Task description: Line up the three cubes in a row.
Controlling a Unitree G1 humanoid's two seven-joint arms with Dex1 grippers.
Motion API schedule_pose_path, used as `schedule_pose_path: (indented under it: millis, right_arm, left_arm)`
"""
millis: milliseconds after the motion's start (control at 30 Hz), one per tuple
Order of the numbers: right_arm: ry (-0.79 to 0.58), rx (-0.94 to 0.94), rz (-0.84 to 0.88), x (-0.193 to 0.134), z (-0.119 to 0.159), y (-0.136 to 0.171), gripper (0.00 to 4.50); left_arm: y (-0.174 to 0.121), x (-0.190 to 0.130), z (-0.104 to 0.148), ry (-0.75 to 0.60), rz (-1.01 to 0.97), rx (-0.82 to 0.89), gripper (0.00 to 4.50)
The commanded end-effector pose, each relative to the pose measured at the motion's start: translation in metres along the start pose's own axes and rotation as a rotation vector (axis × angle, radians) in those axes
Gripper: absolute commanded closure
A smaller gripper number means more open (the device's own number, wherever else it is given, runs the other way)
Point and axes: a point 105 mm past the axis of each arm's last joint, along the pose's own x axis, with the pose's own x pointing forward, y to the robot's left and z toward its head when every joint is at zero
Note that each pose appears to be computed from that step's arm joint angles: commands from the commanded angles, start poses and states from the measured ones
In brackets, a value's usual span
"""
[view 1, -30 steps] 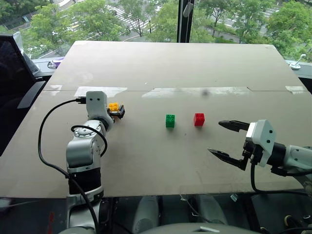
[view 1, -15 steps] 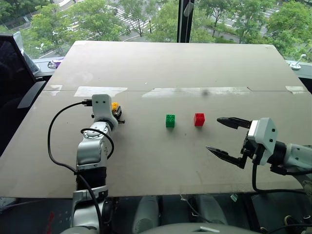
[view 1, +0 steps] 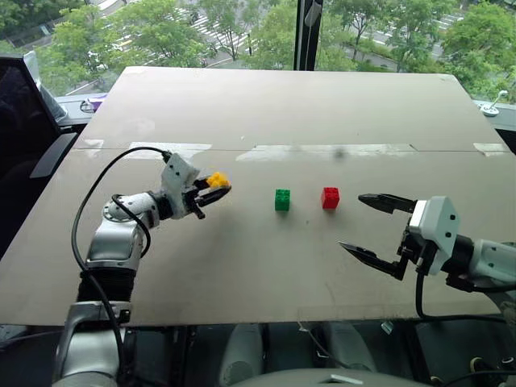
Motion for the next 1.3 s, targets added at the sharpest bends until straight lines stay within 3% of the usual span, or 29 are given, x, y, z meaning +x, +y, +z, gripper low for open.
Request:
schedule_pose_path:
  millis: [33,333,1000,1067,1200,1300]
  right_arm:
    - [-0.025,-0.047,-0.008,-0.002,0.011,0.003,0.0]
    - [-0.007,-0.038,-0.039,-0.008,0.012,0.011,0.0]
    - [0.026,-0.025,-0.075,-0.016,0.014,0.015,0.0]
    - [0.033,-0.024,-0.076,-0.017,0.014,0.016,0.0]
    - [0.05,-0.019,-0.079,-0.02,0.013,0.015,0.0]
    - [0.067,-0.013,-0.081,-0.024,0.011,0.015,0.0]
  left_arm:
    - [-0.006,-0.006,0.008,0.062,-0.268,0.157,3.17]
    - [0.001,0.014,0.013,0.145,-0.439,0.355,3.17]
    - [0.006,0.045,0.019,0.124,-0.39,0.35,3.17]
    - [0.004,0.047,0.018,0.113,-0.395,0.324,2.14]
    - [0.012,0.041,0.022,0.063,-0.323,0.305,0.93]
    - [0.016,0.027,0.023,0.033,-0.302,0.285,0.93]
